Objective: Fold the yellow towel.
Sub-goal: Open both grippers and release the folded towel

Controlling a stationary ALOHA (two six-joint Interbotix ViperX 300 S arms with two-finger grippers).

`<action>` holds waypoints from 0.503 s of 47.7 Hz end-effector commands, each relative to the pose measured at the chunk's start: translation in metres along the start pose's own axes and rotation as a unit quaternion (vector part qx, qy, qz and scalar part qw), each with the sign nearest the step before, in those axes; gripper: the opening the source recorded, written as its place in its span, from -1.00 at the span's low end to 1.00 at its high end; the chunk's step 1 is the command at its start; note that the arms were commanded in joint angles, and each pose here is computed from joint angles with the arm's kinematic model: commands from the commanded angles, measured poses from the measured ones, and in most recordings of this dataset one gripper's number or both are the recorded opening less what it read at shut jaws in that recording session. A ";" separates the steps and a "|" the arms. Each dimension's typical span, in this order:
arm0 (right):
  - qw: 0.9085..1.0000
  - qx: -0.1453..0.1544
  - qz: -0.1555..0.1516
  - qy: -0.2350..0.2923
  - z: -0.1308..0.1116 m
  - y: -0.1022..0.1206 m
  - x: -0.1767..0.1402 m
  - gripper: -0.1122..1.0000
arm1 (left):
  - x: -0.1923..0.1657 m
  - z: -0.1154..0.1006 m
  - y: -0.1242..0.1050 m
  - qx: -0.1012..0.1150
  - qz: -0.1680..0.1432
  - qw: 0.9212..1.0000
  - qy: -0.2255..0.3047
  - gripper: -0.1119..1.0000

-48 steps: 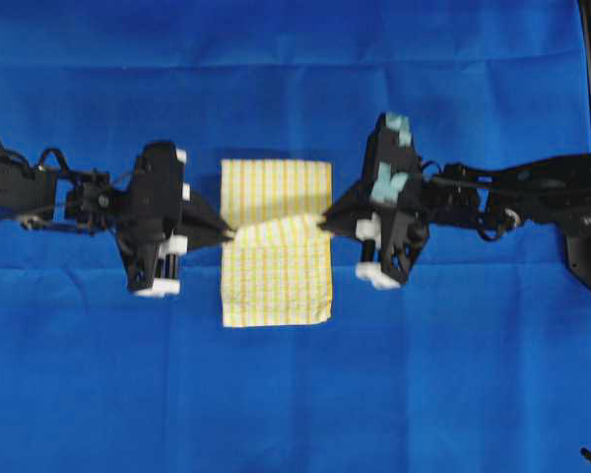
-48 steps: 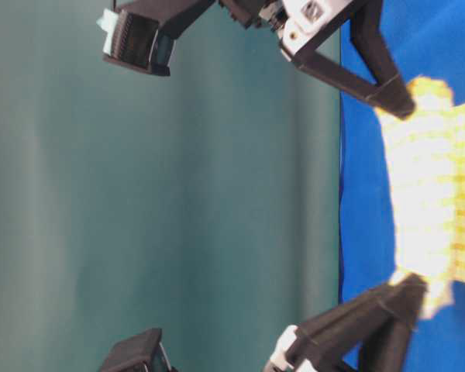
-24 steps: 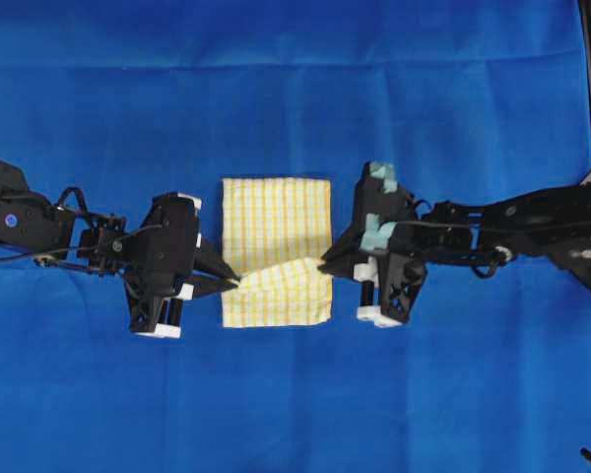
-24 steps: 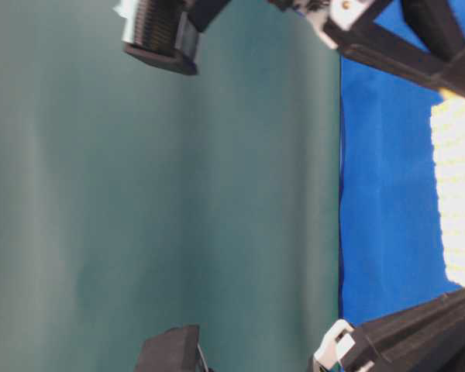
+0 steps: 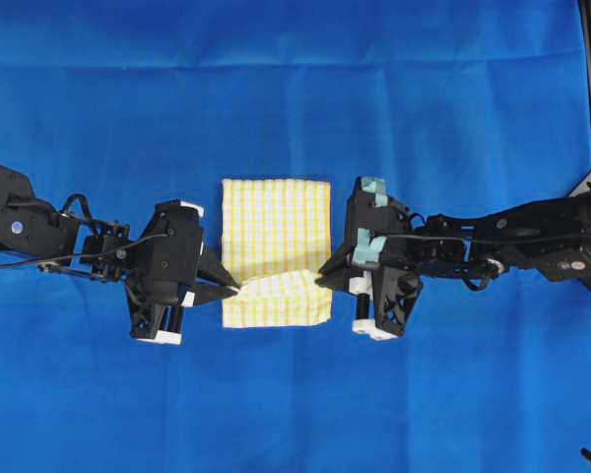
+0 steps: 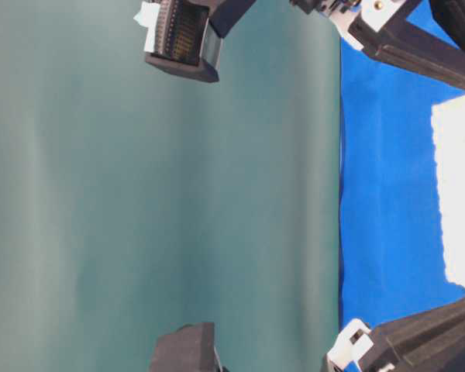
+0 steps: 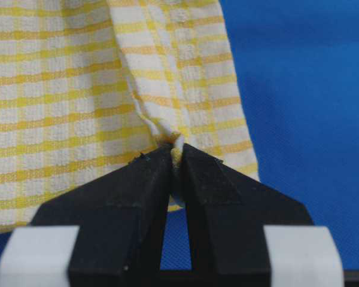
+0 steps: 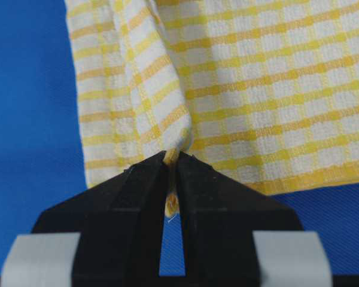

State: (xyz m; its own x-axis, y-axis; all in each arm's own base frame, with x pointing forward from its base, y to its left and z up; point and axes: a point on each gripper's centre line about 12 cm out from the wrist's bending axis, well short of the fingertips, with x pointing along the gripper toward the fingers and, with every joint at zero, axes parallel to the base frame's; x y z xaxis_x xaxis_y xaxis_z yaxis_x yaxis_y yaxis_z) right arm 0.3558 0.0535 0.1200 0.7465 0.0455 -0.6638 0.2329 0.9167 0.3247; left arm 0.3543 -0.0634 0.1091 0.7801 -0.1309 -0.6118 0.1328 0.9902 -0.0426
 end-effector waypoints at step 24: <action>0.999 -0.009 0.029 -0.033 0.019 0.015 -0.025 0.70 | -0.030 0.030 -0.005 0.010 -0.007 0.999 -0.035 0.60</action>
State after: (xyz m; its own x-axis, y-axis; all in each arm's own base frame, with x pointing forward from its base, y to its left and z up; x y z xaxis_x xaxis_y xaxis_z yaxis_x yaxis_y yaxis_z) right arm 0.3541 0.0582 0.1310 0.7585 0.0648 -0.6484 0.2035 0.9217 0.3301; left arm 0.3502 -0.0651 0.1313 0.7971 -0.1409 -0.5872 0.1494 0.9882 -0.0343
